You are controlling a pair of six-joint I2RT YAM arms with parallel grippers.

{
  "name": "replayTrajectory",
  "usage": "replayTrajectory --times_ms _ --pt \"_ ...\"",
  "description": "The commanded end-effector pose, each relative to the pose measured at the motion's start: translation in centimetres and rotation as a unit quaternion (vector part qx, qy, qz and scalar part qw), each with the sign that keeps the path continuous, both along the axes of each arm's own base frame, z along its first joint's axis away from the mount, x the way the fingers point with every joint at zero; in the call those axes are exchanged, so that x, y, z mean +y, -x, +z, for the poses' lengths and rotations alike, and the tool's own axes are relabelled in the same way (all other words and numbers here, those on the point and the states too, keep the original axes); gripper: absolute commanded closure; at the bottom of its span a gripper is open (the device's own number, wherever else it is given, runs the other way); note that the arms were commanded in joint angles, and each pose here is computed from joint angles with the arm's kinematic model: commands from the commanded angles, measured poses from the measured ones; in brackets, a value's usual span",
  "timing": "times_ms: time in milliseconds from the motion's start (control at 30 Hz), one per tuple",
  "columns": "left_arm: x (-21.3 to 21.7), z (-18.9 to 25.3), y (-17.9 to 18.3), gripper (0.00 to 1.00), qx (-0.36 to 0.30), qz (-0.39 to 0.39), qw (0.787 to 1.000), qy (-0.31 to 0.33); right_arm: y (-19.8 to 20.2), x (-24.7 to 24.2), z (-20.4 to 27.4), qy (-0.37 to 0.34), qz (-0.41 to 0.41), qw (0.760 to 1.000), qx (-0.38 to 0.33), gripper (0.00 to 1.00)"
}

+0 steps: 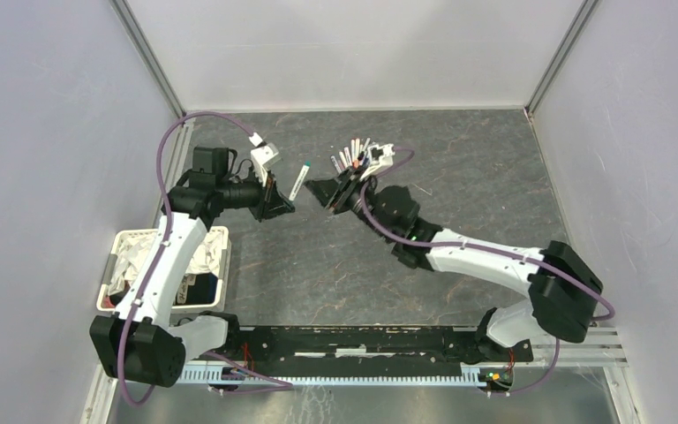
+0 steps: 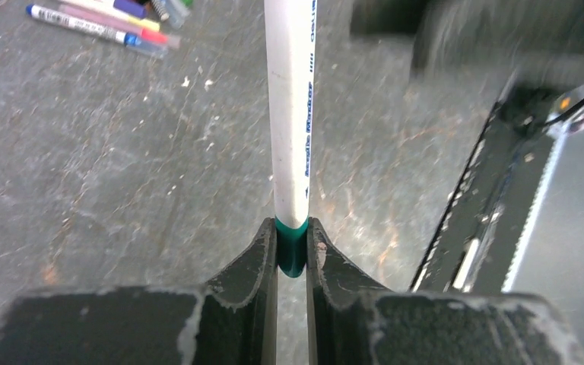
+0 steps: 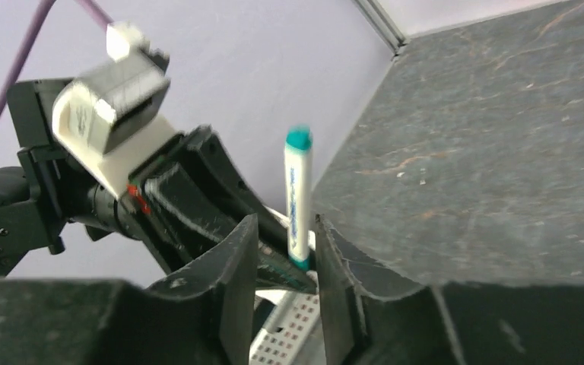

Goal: Open the pen caps
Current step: Pick up the pen from the center of the board.

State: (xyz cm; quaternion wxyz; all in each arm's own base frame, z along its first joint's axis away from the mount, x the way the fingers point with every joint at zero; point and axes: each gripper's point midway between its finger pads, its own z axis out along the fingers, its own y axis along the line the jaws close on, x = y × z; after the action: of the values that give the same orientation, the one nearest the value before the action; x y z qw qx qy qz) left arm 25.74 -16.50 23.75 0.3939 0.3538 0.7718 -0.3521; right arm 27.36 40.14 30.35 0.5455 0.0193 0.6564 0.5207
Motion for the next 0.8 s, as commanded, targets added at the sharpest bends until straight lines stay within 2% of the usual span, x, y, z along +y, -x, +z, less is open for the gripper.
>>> replayTrajectory --times_ms 0,167,367,600,767 --pt "2.3 -3.2 0.9 0.98 -0.053 -0.033 0.992 -0.112 0.7 -2.0 1.9 0.038 0.118 0.992 0.001 0.55" --pt "2.6 -5.5 3.6 0.98 -0.067 -0.115 0.974 -0.182 2.5 -2.9 0.6 0.136 0.21 0.968 -0.012 0.39" --pt "2.7 -5.9 5.0 0.98 -0.115 -0.165 0.955 -0.218 5.4 -2.9 -0.5 0.183 0.316 0.931 -0.009 0.25" --pt "2.7 -5.5 6.5 0.98 -0.141 -0.215 0.937 -0.238 7.4 -3.0 -1.5 0.203 0.378 0.903 -0.005 0.17" --pt "2.6 -4.7 7.1 0.98 -0.155 -0.232 0.929 -0.245 7.2 -2.3 -2.5 0.207 0.4 0.893 0.014 0.17"
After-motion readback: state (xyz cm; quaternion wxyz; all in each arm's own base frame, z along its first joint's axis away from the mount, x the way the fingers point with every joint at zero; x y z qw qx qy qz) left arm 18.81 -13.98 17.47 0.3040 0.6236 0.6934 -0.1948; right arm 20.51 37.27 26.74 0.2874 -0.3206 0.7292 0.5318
